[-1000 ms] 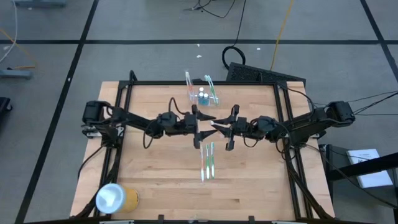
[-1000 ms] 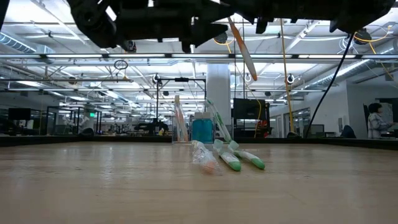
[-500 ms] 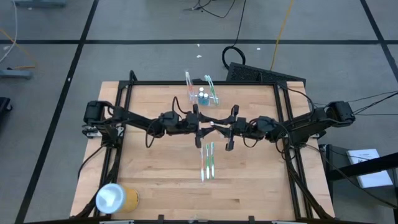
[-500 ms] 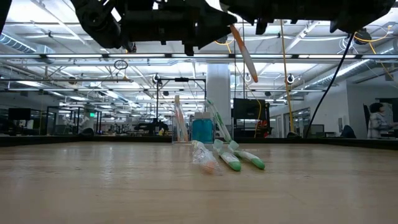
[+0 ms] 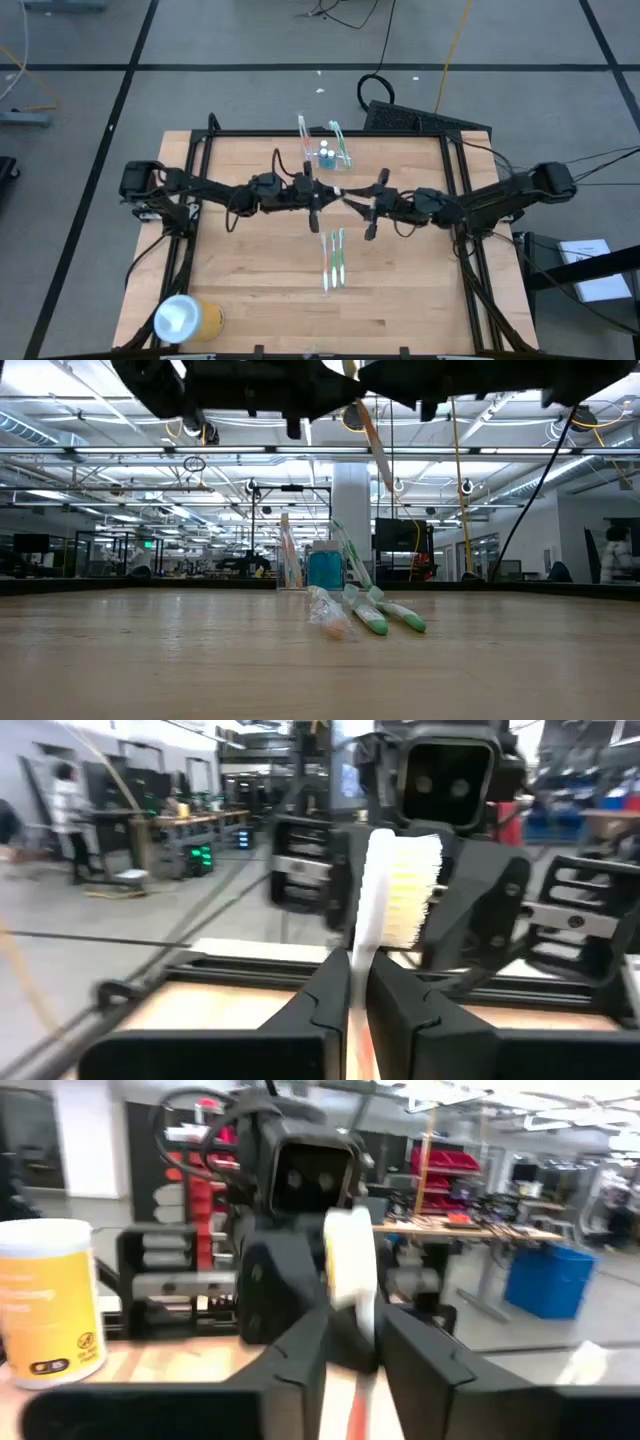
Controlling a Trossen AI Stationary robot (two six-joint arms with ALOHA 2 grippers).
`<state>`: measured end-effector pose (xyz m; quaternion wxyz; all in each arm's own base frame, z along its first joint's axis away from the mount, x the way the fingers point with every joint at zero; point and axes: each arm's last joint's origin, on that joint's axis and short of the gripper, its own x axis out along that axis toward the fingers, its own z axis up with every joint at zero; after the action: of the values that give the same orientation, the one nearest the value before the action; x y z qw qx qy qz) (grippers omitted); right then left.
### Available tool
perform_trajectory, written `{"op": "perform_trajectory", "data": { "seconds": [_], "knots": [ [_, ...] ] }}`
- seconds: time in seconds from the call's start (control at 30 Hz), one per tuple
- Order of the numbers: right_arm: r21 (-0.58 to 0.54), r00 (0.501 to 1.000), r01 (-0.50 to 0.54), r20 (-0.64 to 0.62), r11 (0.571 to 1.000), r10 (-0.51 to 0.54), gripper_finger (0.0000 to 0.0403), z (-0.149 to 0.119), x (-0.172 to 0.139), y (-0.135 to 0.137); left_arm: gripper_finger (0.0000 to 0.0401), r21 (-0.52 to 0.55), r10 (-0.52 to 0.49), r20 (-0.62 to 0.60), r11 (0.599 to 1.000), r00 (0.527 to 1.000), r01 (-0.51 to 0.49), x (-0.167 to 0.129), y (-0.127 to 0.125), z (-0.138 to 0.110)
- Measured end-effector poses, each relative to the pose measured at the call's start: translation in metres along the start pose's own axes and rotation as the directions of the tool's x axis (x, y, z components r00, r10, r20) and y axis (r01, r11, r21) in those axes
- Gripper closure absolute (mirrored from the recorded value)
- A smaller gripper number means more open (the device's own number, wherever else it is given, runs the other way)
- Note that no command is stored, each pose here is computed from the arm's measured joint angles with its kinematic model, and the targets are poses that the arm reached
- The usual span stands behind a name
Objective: Pick & Place toothbrushing station
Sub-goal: Put the orange toothbrush into the transparent organizer
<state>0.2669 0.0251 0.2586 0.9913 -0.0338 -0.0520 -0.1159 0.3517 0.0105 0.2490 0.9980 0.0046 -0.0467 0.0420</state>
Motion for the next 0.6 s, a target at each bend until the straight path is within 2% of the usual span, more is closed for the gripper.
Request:
{"op": "perform_trajectory", "data": {
  "seconds": [0.13,0.2,0.3,0.37,0.53,0.6],
  "knots": [
    [-0.011,0.997,0.063,-0.035,0.998,-0.063,0.0268,0.017,-0.019,0.0,0.0387,0.067,0.062,-0.082,0.996,0.995,-0.056,-0.013,0.01,0.018],
    [-0.019,0.997,0.057,-0.05,0.998,-0.058,0.0252,0.024,-0.028,-0.001,0.0385,0.097,0.111,-0.085,0.99,0.99,-0.103,-0.02,0.017,0.029],
    [-0.016,0.997,0.045,-0.067,0.999,-0.046,0.0236,0.032,-0.04,-0.002,0.0382,0.163,0.24,-0.09,0.961,0.967,-0.223,-0.031,0.036,0.042],
    [-0.004,0.996,0.047,-0.077,0.999,-0.047,0.0232,0.034,-0.044,-0.003,0.0386,0.193,0.327,-0.109,0.933,0.939,-0.302,-0.034,0.054,0.042],
    [0.001,0.996,0.057,-0.075,0.998,-0.057,0.0231,0.028,-0.047,-0.006,0.0386,0.123,0.399,-0.086,0.913,0.913,-0.388,-0.042,0.105,0.042],
    [0.005,0.996,0.065,-0.066,0.998,-0.064,0.0234,0.028,-0.047,-0.007,0.0386,0.076,0.453,-0.103,0.891,0.885,-0.447,-0.048,0.127,0.039]
  ]
}}
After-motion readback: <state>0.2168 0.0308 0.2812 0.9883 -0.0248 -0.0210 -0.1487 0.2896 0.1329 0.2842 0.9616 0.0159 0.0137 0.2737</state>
